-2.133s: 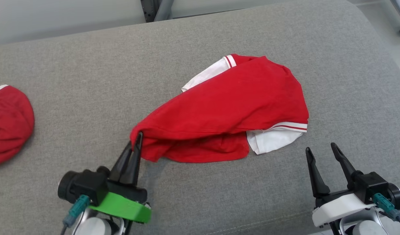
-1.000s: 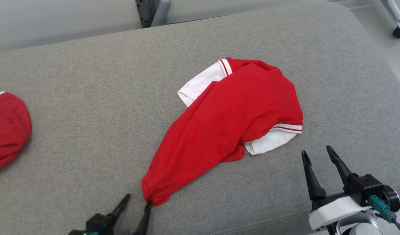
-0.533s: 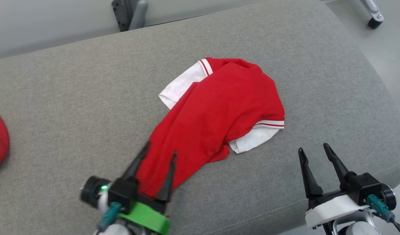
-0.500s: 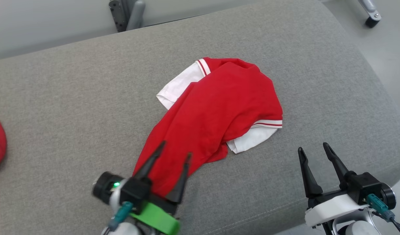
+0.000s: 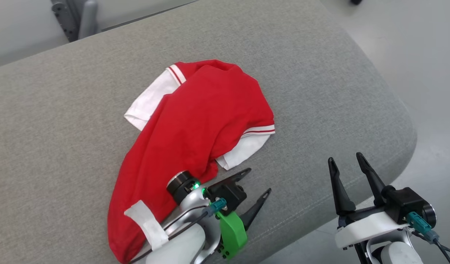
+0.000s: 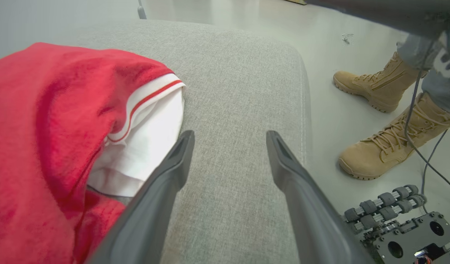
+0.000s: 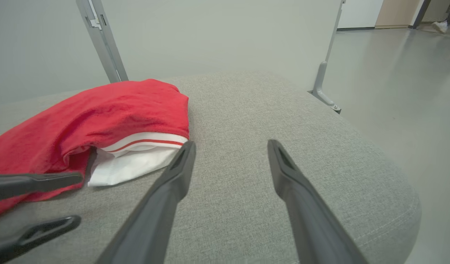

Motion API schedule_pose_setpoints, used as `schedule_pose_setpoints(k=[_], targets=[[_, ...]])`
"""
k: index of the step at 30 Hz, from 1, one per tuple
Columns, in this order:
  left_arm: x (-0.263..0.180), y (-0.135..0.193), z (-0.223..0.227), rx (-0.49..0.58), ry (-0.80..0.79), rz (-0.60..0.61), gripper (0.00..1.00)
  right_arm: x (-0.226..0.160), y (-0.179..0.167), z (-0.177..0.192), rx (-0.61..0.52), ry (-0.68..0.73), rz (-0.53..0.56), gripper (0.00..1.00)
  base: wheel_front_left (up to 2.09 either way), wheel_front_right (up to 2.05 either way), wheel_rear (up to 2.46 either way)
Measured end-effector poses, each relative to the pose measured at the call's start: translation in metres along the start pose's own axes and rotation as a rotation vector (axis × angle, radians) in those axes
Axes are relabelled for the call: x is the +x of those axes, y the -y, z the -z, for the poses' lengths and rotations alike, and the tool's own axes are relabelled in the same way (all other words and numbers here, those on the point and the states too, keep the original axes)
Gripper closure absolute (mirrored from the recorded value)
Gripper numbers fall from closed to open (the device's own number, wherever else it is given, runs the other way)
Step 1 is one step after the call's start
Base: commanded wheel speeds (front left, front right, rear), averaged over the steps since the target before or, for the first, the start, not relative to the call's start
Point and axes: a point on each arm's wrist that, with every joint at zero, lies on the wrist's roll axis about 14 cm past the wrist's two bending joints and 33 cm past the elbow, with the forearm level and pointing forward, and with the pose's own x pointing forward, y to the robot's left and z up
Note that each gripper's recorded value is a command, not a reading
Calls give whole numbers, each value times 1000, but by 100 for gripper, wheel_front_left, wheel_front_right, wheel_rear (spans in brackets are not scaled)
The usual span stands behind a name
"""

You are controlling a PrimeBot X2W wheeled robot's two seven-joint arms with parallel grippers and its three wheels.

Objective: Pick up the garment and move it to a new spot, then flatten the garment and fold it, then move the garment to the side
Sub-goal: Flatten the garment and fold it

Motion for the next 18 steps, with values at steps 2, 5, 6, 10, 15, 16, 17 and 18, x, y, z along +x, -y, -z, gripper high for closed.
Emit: schedule_pose_setpoints(k=[2, 5, 6, 10, 15, 16, 17, 18], targets=[[8, -3, 9, 4, -39, 4, 0, -4, 8, 1, 2, -6, 32, 0, 0, 0, 0], [17, -10, 20, 19, -85, -7, 0, -10, 18, 3, -2, -19, 68, 0, 0, 0, 0], [20, -13, 24, 28, -104, -15, 0, -11, 20, 4, -3, -23, 77, 0, 0, 0, 0], [28, -29, 29, 60, -131, -57, 0, -14, 25, 8, 11, -37, 102, 0, 0, 0, 0], [27, -45, 40, 84, -204, -119, 0, -13, 26, 7, 18, -35, 105, 0, 0, 0, 0], [25, -47, 43, 89, -217, -131, 1, -13, 25, 7, 20, -33, 102, 0, 0, 0, 0], [24, -50, 44, 97, -225, -143, 4, -12, 25, 7, 20, -32, 100, 0, 0, 0, 0], [23, -53, 44, 104, -230, -155, 11, -11, 24, 6, 21, -29, 98, 0, 0, 0, 0]])
